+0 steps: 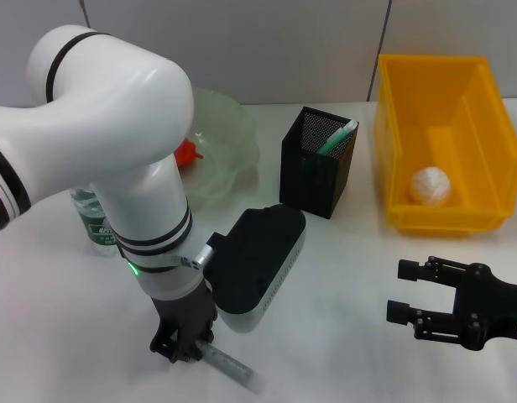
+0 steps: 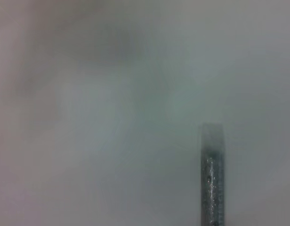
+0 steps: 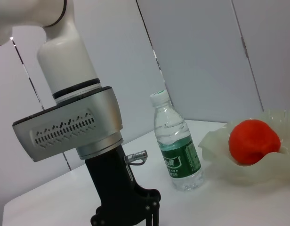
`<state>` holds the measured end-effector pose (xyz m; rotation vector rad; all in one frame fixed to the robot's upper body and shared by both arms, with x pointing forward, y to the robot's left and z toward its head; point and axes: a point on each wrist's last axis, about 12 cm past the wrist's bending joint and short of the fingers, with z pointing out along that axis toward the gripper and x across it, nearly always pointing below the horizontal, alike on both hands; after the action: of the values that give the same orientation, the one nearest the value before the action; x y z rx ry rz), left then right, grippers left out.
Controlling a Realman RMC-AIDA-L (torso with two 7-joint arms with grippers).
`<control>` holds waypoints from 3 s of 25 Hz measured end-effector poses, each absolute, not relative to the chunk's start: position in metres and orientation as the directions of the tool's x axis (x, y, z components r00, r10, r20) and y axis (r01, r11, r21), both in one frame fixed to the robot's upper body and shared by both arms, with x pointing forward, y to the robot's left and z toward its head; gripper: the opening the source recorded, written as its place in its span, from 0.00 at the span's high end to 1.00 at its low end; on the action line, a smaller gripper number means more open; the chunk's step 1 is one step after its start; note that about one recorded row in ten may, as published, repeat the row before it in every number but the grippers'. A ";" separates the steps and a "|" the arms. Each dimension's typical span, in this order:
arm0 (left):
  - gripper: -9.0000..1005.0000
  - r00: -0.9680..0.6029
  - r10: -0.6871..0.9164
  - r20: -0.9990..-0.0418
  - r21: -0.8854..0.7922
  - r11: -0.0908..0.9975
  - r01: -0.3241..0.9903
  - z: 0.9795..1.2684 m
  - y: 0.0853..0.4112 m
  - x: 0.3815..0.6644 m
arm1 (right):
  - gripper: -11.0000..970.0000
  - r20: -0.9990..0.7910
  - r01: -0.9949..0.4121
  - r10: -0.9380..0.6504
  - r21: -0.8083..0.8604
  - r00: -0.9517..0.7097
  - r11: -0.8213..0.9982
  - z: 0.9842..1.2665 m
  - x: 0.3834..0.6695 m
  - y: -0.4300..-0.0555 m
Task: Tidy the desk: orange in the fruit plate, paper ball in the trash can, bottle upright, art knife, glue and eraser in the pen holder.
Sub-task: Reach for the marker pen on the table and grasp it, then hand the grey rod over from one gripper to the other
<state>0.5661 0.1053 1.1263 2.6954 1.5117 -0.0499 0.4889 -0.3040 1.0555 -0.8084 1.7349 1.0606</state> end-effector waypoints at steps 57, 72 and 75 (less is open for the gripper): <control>0.84 0.506 0.860 -0.071 0.048 -0.504 0.862 1.134 0.106 0.570 | 0.21 -0.936 -0.859 -0.065 0.289 -0.347 0.422 1.056 0.490 -0.304; 0.84 0.119 0.801 -0.587 0.011 -0.139 0.990 1.179 0.157 0.587 | 0.21 -0.947 -0.877 0.002 0.299 -0.321 0.376 1.077 0.485 -0.325; 0.84 0.070 0.761 -0.645 0.001 -0.091 0.996 1.175 0.163 0.585 | 0.21 -0.945 -0.881 0.003 0.306 -0.328 0.361 1.083 0.485 -0.332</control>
<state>0.5852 0.1627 1.1751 1.9071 1.7406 -0.6958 0.4848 -0.3316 1.0825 -0.7978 1.6394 1.1256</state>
